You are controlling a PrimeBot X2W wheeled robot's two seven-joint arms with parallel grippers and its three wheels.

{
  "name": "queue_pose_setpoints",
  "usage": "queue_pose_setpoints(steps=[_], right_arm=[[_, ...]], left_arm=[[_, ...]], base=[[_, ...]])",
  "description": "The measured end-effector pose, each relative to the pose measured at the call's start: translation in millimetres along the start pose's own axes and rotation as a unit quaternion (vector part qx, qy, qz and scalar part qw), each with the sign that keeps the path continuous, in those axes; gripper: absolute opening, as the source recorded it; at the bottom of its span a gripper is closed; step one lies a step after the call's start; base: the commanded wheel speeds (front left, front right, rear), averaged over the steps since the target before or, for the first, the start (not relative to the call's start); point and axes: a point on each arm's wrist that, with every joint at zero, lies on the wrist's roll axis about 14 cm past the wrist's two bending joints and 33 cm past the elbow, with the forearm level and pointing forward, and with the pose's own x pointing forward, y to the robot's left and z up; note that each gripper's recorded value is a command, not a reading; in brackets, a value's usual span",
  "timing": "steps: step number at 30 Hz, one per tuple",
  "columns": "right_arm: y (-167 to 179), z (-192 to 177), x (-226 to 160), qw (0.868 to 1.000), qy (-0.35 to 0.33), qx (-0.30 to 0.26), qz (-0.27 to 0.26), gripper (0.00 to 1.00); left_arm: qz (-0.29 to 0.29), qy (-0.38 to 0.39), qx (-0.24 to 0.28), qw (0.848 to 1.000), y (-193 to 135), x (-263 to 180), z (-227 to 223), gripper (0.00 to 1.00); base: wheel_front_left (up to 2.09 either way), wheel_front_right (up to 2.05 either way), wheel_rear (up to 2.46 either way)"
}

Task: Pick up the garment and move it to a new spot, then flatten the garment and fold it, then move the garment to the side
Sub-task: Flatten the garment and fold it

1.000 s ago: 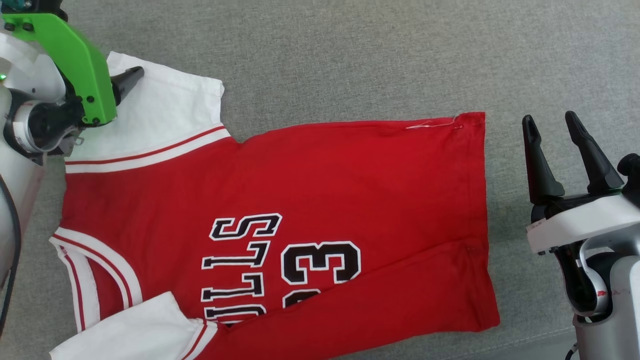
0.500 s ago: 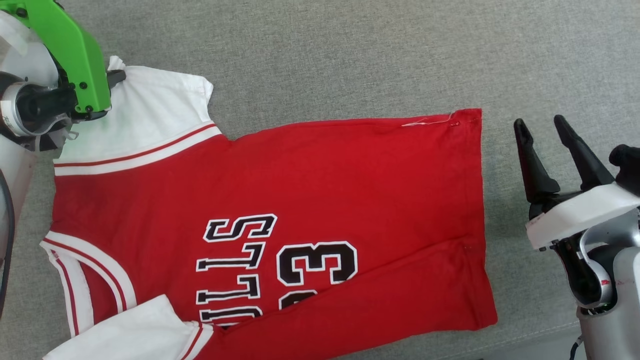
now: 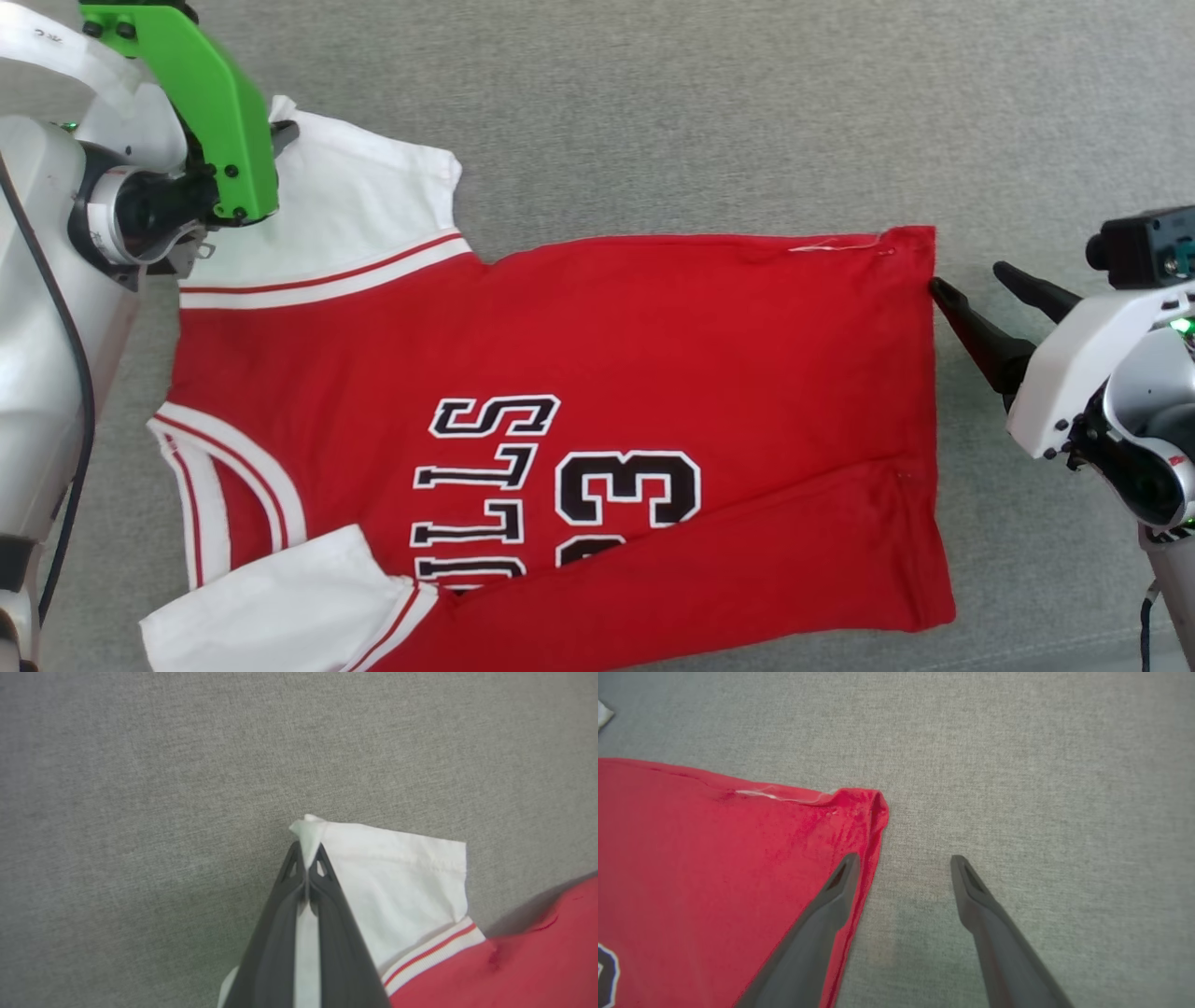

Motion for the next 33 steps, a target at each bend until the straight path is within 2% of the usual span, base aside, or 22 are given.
queue_pose_setpoints(steps=[9, 17, 18, 20, 21, 26, 33], right_arm=[[19.7, 9.0, 24.3, 0.997, 0.055, -0.045, 0.041, 1.00], [20.6, -23.6, 41.2, 0.986, 0.149, -0.055, 0.052, 1.00], [19.6, -26.8, 41.6, 0.984, 0.163, -0.056, 0.050, 0.68], [19.4, -27.4, 41.7, 0.982, 0.175, -0.057, 0.050, 0.13], [20.0, -28.3, 41.4, 0.981, 0.180, -0.056, 0.050, 0.00], [24.0, -27.0, 38.3, 0.980, 0.183, -0.054, 0.054, 0.00], [24.0, 6.7, 29.8, 0.993, 0.097, -0.038, 0.047, 0.00]], left_arm=[[0.006, -0.036, 0.011, 0.999, 3.8, -23.4, 6.6, 0.00], [0.019, -0.043, 0.004, 0.999, 17.8, -27.5, 0.9, 0.00], [0.020, -0.045, 0.004, 0.999, 18.5, -28.2, 1.0, 0.00], [0.021, -0.048, 0.004, 0.999, 18.8, -29.9, 1.6, 0.00], [0.021, -0.049, 0.004, 0.999, 18.8, -31.0, 2.2, 0.00], [0.022, -0.062, 0.006, 0.998, 17.2, -36.8, 5.3, 0.00], [0.027, -0.098, 0.005, 0.995, 16.3, -55.8, 4.1, 0.00]], base=[[0.00, 0.00, 0.00], [0.00, 0.00, 0.00], [0.00, 0.00, 0.00], [0.00, 0.00, 0.00], [0.00, 0.00, 0.00], [0.00, 0.00, 0.00], [0.00, 0.00, 0.00]])
